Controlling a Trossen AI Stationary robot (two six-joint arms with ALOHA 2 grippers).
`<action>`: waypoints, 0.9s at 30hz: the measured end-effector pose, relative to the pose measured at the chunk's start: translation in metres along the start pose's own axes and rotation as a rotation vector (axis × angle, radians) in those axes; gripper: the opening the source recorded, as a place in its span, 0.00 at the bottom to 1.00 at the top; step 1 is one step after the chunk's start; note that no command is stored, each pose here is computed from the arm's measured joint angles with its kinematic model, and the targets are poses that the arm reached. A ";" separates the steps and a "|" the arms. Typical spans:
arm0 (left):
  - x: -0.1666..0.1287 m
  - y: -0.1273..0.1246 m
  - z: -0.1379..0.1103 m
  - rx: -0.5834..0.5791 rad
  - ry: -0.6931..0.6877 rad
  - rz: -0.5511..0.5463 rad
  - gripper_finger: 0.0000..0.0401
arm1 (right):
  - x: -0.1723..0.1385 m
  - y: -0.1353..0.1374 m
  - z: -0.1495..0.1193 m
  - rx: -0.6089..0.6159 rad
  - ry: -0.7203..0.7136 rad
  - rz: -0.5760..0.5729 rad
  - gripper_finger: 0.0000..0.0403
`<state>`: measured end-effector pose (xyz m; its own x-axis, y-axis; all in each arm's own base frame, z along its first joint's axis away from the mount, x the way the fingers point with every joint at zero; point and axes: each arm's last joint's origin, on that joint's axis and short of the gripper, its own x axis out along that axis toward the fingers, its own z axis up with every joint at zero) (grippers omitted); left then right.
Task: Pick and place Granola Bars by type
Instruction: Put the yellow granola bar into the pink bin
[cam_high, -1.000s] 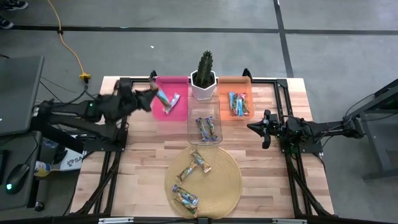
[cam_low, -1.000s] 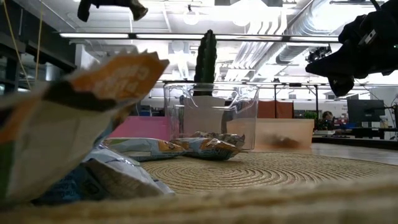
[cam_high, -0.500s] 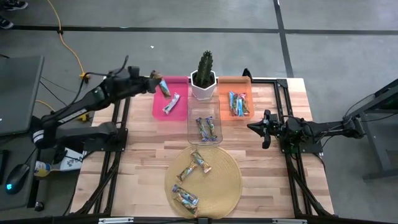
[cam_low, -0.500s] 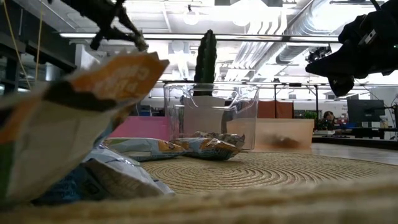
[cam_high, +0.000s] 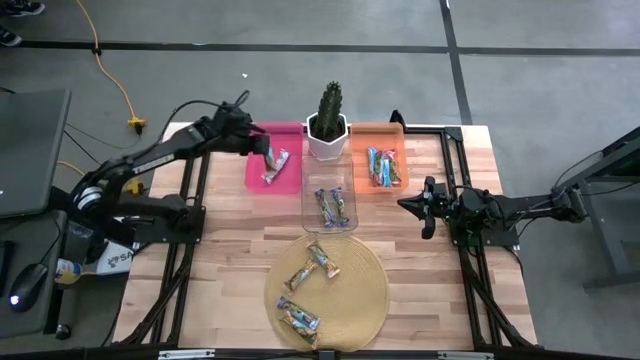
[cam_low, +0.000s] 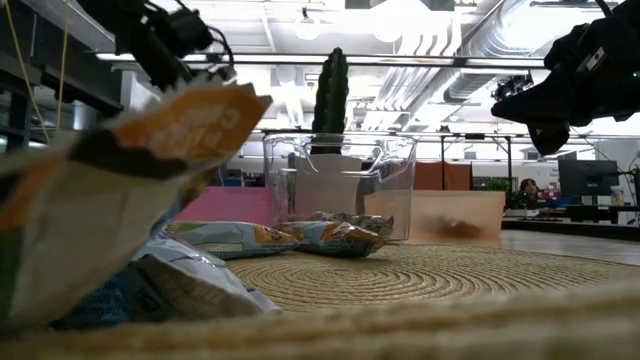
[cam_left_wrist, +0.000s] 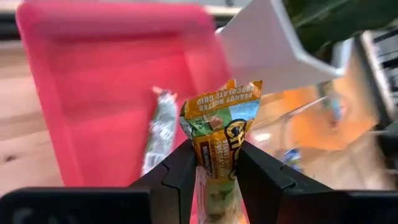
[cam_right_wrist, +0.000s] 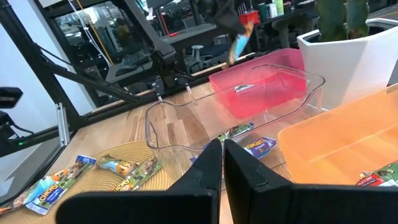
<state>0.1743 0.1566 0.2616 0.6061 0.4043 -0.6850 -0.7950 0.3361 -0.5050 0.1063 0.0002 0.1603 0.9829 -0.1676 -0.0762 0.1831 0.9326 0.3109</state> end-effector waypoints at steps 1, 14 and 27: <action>0.004 0.001 0.000 0.001 0.011 0.019 0.26 | 0.000 0.000 0.000 -0.002 0.000 0.001 0.00; 0.040 0.015 -0.008 0.030 0.113 0.196 0.26 | 0.000 0.000 0.000 0.001 0.000 0.000 0.00; 0.042 0.015 -0.009 0.075 0.153 0.172 0.26 | 0.000 0.000 0.000 -0.002 0.000 0.000 0.00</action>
<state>0.1872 0.1705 0.2204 0.4466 0.3293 -0.8319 -0.8785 0.3376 -0.3379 0.1063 0.0002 0.1603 0.9830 -0.1673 -0.0762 0.1828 0.9332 0.3094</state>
